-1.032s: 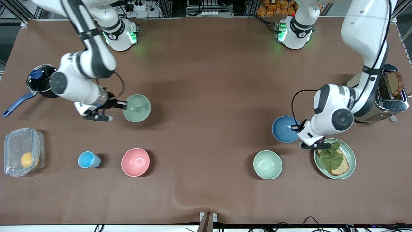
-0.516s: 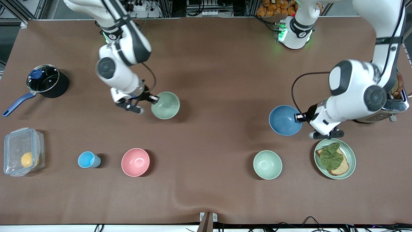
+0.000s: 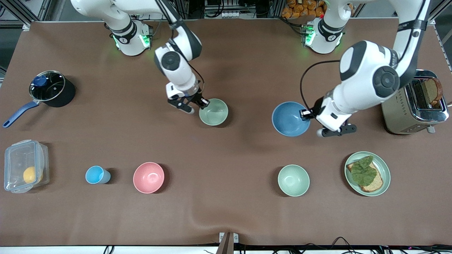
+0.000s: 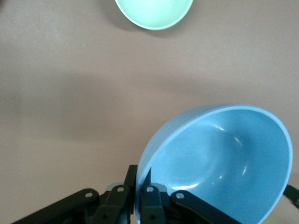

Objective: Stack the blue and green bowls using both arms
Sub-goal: 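Set down the green bowl with the right gripper while the left gripper follows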

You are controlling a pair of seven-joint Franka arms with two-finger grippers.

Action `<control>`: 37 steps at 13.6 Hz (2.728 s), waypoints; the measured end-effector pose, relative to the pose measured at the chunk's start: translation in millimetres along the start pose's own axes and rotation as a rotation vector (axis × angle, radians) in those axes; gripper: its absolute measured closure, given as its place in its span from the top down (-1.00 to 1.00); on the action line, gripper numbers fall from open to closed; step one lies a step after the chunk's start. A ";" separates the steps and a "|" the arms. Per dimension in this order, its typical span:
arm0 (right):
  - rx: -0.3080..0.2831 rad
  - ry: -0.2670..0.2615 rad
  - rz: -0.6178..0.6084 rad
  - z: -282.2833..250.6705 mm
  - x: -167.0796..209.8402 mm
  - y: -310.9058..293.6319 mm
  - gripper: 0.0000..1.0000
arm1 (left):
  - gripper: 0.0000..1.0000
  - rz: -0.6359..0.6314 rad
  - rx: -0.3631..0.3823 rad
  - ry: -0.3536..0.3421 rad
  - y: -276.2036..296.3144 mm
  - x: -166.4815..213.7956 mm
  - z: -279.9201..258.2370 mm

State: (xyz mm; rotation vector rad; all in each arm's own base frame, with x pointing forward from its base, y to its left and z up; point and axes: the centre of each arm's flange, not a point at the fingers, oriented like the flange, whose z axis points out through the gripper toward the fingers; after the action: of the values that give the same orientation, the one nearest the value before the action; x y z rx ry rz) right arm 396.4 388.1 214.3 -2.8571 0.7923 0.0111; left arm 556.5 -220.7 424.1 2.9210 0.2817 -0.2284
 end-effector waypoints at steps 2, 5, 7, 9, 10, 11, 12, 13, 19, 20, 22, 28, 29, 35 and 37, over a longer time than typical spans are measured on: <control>0.009 0.004 0.016 1.0 -4.9 -3.5 -0.93 | -0.88 -0.029 0.001 -0.003 19.9 -15.5 1.2; 0.008 0.002 0.028 1.7 -9.9 -5.4 -0.93 | -0.88 -0.073 0.008 -0.008 47.6 -37.3 5.7; 0.010 0.003 0.044 0.7 -8.6 -6.8 -0.91 | -0.88 -0.089 0.008 -0.008 55.3 -44.1 5.6; -0.009 -0.008 0.061 -2.0 -5.8 -10.4 -0.81 | -0.88 -0.087 0.011 -0.004 55.9 -45.0 4.7; -0.041 -0.027 0.068 -4.7 -3.4 -13.6 -0.67 | -0.88 -0.083 0.022 0.005 55.0 -44.4 4.6; -0.083 -0.054 0.077 -11.3 1.7 -19.6 -0.44 | -0.88 -0.081 0.031 0.011 54.4 -44.0 4.7; -0.121 -0.083 0.087 -22.2 8.9 -28.2 -0.26 | -0.88 -0.083 0.036 0.013 54.6 -44.4 5.5; -0.149 -0.107 0.099 -35.7 19.3 -36.8 -0.03 | -0.88 -0.090 0.045 0.012 56.4 -46.6 9.3; -0.143 -0.188 0.305 -64.8 104.7 -22.7 1.00 | -0.88 -0.072 0.090 -0.013 94.6 -80.3 72.6; -0.112 -0.243 0.391 -64.3 116.1 -17.2 1.00 | -0.88 -0.066 0.089 -0.020 97.0 -81.5 78.1; -0.058 -0.348 0.550 -59.2 133.4 -6.7 1.00 | -0.88 -0.051 0.075 -0.042 107.9 -88.7 92.9; -0.052 -0.438 0.744 -9.7 147.4 16.9 1.00 | -0.88 -0.008 -0.015 -0.043 148.6 -115.6 113.9; -0.055 -0.445 0.776 1.1 147.7 22.7 1.00 | -0.88 0.012 -0.008 -0.046 154.6 -121.8 124.0; 0.000 -0.492 0.926 22.1 154.5 31.9 1.00 | -0.88 0.080 0.012 -0.083 177.8 -129.5 178.8; 0.014 -0.502 0.948 25.0 150.7 29.5 1.00 | -0.88 0.104 0.012 -0.076 185.9 -123.9 190.2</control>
State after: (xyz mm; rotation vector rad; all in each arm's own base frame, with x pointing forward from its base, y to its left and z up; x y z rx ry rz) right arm 511.7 290.6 176.6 -2.0270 1.8486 0.7807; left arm 448.7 -460.9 294.8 2.9200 0.1173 -0.3248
